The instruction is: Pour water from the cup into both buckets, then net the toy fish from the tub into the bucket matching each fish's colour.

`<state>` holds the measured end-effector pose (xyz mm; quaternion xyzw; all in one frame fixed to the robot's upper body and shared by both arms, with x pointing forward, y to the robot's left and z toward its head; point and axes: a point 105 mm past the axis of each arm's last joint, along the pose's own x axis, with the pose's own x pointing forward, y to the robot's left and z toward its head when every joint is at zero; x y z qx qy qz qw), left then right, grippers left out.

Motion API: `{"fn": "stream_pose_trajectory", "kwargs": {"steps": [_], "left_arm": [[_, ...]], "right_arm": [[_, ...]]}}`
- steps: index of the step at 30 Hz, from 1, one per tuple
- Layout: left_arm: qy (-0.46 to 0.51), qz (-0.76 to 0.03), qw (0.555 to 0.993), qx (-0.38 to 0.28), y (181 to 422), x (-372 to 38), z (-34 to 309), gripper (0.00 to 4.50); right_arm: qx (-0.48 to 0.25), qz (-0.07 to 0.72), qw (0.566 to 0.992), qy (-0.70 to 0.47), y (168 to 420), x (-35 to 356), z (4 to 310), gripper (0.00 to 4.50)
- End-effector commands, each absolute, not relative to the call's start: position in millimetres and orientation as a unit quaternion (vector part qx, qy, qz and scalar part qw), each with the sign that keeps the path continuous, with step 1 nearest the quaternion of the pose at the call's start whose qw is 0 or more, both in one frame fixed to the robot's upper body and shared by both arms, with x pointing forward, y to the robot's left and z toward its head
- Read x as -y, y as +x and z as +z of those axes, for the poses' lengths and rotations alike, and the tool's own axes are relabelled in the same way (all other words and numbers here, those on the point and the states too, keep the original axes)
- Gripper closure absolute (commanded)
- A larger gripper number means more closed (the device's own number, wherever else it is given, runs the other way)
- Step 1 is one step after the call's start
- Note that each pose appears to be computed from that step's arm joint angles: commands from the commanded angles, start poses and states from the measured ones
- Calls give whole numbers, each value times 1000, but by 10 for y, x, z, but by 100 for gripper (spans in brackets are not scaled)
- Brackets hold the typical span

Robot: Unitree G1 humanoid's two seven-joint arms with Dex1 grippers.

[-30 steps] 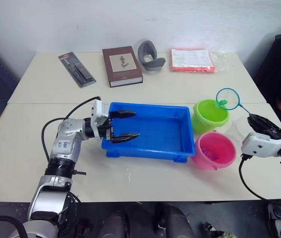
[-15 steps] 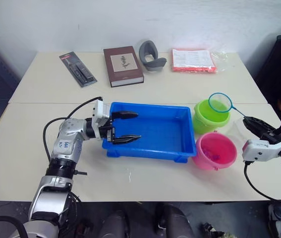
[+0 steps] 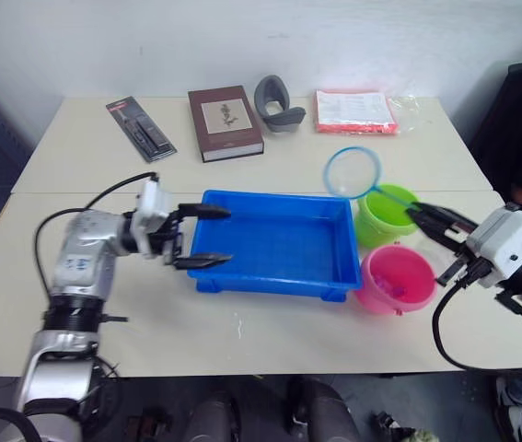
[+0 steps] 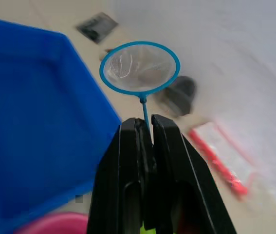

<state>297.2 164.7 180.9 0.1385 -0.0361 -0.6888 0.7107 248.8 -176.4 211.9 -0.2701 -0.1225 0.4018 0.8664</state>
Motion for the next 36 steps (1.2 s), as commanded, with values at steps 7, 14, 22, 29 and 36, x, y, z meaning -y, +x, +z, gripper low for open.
{"fn": "stream_pose_trajectory", "kwargs": {"steps": [7,14,22,29,36], "left_arm": [[185,-708,673,-105,2297,-2228,1493,3],[196,-700,670,-151,2180,-2375,1282,3],[180,-695,680,-152,2175,-2322,1280,3],[188,-683,691,-141,2249,-2348,1328,0],[221,-654,709,-147,2144,-2607,1282,0]], "right_arm": [[-29,629,763,-146,1986,843,1335,450],[-40,639,749,-169,2235,612,830,450],[-43,649,750,-120,2319,504,636,450],[-11,653,749,-114,2262,543,820,205],[-4,626,769,-130,1863,1037,1397,3]]}}
